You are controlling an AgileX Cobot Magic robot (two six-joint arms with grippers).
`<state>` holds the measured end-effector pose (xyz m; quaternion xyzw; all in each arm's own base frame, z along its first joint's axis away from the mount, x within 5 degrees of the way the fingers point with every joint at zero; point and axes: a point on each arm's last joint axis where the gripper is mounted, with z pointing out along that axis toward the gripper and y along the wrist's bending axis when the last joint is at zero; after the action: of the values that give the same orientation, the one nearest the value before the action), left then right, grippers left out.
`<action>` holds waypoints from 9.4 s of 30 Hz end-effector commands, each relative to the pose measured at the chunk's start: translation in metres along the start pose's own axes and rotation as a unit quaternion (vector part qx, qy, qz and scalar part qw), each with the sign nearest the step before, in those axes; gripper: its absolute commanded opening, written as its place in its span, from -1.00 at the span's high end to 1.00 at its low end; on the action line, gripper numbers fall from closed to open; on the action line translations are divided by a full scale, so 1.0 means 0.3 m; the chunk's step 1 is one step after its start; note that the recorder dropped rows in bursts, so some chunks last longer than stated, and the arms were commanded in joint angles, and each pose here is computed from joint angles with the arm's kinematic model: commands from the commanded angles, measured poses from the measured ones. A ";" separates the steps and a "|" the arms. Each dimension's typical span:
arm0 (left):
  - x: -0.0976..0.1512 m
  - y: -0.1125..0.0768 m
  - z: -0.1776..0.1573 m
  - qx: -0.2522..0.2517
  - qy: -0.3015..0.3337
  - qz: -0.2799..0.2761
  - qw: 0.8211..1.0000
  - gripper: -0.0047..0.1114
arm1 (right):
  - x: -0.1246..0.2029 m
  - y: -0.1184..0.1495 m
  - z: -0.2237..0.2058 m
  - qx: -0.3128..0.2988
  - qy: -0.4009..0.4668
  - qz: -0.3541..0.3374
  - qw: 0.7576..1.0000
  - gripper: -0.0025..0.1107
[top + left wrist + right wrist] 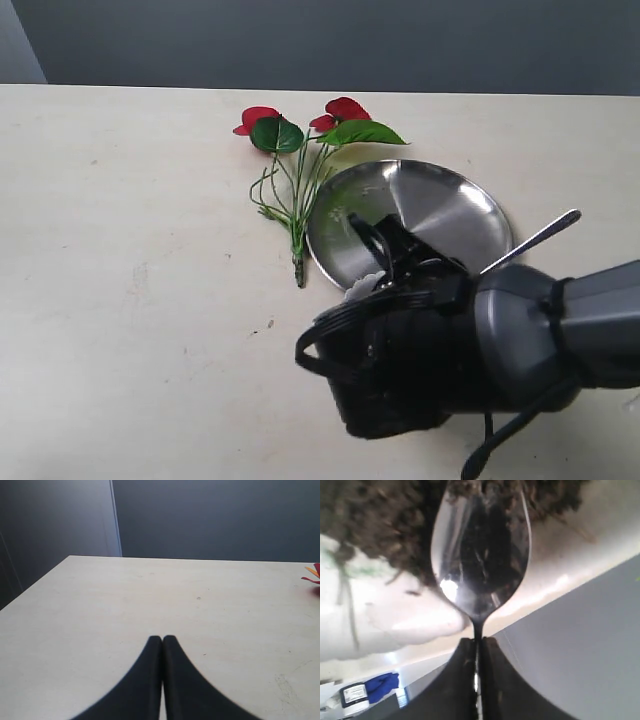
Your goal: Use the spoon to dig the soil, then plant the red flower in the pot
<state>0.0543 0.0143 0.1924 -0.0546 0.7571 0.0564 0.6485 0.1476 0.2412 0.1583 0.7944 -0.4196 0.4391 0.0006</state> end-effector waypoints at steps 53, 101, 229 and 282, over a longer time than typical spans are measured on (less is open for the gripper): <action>0.003 -0.001 0.000 0.001 -0.001 -0.001 1.000 0.91 | 0.174 -0.275 0.500 -0.120 -0.293 0.476 0.820 0.89; 0.003 -0.001 0.000 0.001 -0.001 -0.001 1.000 0.91 | 0.012 -0.661 0.311 -0.207 -0.444 0.743 0.456 0.02; 0.003 -0.001 0.000 0.001 -0.001 -0.001 1.000 0.91 | 0.392 0.193 -0.053 0.149 -0.657 0.704 0.225 0.97; 0.003 -0.001 0.000 0.001 -0.001 -0.001 1.000 0.91 | 0.163 0.235 0.132 0.001 -0.574 0.736 0.359 0.97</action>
<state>0.0543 0.0143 0.1924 -0.0546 0.7571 0.0564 0.6485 0.1455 0.1525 0.1540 0.2124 -0.7049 -0.3162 -0.5983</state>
